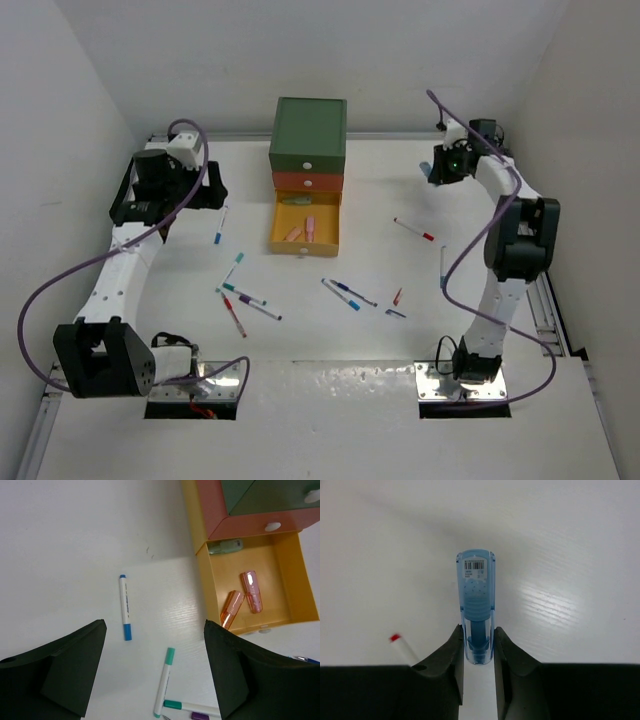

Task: Sort the stationery into containers
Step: Pick up the pen from the center of the board, then place the pen in the drawer.

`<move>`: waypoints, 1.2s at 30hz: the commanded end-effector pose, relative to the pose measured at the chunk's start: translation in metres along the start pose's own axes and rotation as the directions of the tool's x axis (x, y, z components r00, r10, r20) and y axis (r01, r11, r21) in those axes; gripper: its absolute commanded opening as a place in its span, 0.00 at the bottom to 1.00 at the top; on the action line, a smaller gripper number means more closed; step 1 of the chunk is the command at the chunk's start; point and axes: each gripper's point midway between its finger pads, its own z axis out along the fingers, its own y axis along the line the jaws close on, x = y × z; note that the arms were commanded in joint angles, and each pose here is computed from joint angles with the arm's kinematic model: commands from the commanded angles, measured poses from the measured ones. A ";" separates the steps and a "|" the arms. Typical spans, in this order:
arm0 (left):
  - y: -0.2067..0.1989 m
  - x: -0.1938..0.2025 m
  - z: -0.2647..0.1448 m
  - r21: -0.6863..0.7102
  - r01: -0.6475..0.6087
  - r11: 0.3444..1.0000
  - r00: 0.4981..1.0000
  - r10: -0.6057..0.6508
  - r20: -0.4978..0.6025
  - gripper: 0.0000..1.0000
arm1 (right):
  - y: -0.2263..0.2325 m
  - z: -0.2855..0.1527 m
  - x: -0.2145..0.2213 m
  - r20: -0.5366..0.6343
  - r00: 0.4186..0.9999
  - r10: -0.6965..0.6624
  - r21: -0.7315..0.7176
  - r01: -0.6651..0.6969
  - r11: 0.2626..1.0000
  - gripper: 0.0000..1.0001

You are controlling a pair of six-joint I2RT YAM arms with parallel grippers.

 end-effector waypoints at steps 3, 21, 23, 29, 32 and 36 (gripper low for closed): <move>-0.002 -0.001 -0.020 0.010 -0.006 1.000 0.997 0.005 0.082 0.85 | 0.089 -0.103 -0.055 0.215 0.973 -0.080 -0.208 0.125 0.970 0.00; -0.031 0.034 -0.039 0.168 -0.022 0.986 0.985 -0.008 0.174 0.78 | 0.336 -0.131 -0.003 0.360 0.805 -0.471 -0.468 0.593 0.655 0.00; -0.032 0.037 -0.039 0.169 -0.033 0.985 0.985 0.004 0.171 0.77 | 0.341 -0.103 0.001 0.317 0.808 -0.497 -0.476 0.589 0.654 0.00; -0.031 0.048 -0.038 0.170 -0.122 0.978 0.983 0.095 0.157 0.76 | 0.360 -0.053 -0.003 0.292 0.794 -0.533 -0.472 0.605 0.642 0.00; -0.031 0.049 -0.039 0.171 -0.170 0.971 0.977 0.144 0.156 0.76 | 0.366 -0.034 -0.003 0.275 0.780 -0.562 -0.455 0.621 0.638 0.12; -0.032 0.051 -0.040 0.178 -0.247 0.953 0.962 0.219 0.165 0.76 | 0.367 -0.032 -0.011 0.270 0.789 -0.552 -0.437 0.611 0.660 0.57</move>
